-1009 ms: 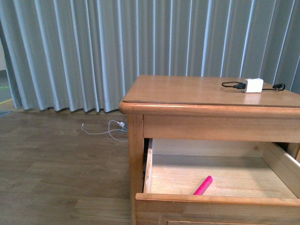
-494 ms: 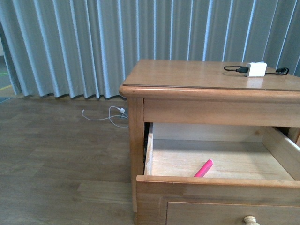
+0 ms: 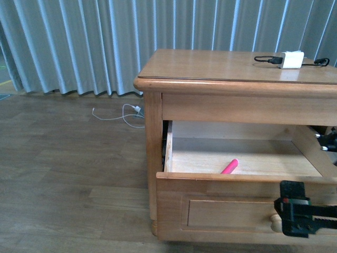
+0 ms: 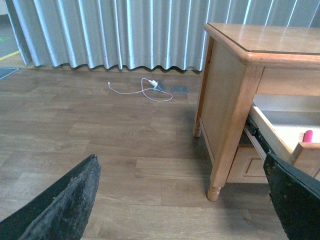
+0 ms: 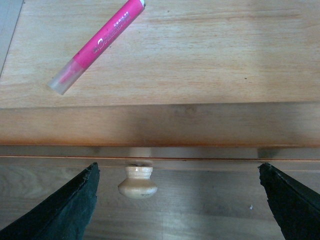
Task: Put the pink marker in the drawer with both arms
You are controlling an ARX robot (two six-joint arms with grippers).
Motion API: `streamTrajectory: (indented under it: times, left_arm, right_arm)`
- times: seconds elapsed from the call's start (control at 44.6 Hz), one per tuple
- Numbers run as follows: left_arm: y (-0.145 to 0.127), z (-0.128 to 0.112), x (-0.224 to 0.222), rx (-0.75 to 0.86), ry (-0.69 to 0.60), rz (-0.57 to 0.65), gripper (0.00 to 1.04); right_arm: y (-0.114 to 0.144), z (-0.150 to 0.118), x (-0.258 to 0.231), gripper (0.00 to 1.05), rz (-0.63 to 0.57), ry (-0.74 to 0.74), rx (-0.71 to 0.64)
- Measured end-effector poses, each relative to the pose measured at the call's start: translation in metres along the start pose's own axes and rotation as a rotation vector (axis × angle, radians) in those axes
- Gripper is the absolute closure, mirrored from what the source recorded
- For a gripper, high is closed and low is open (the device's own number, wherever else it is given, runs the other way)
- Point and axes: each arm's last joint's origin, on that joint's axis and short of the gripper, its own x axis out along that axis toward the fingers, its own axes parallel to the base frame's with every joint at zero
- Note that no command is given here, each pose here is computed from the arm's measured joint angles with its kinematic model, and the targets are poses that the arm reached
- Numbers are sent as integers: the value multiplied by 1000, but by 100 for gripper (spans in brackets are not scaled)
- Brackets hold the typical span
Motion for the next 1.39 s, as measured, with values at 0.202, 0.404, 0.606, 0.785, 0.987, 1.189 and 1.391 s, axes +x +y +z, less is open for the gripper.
streamTrajectory:
  times: [0.202,0.404,0.606,0.785,0.987,1.189,1.391]
  left_arm:
    - [0,0,0,0,0,0,6]
    - [0,0,0,0,0,0,6]
    - [0,0,0,0,0,0,6]
    - [0,0,0,0,0,0,6]
    - [0,0,0,0,0,0,6]
    - [0,0,0,0,0,0,6]
    - [0,0,0,0,0,0,6]
  right_arm:
    - [3,14,42,9,-51,-123,-5]
    - [3,39,73,9,-63,-240,-5]
    - [2,52,92,9,-74,-291,-5]
    - [2,61,111,9,-88,-346,-6]
    - [2,65,127,9,-102,-398,3]
    - [0,66,134,9,-88,-425,5]
    - [-1,65,132,9,-82,-428,-3]
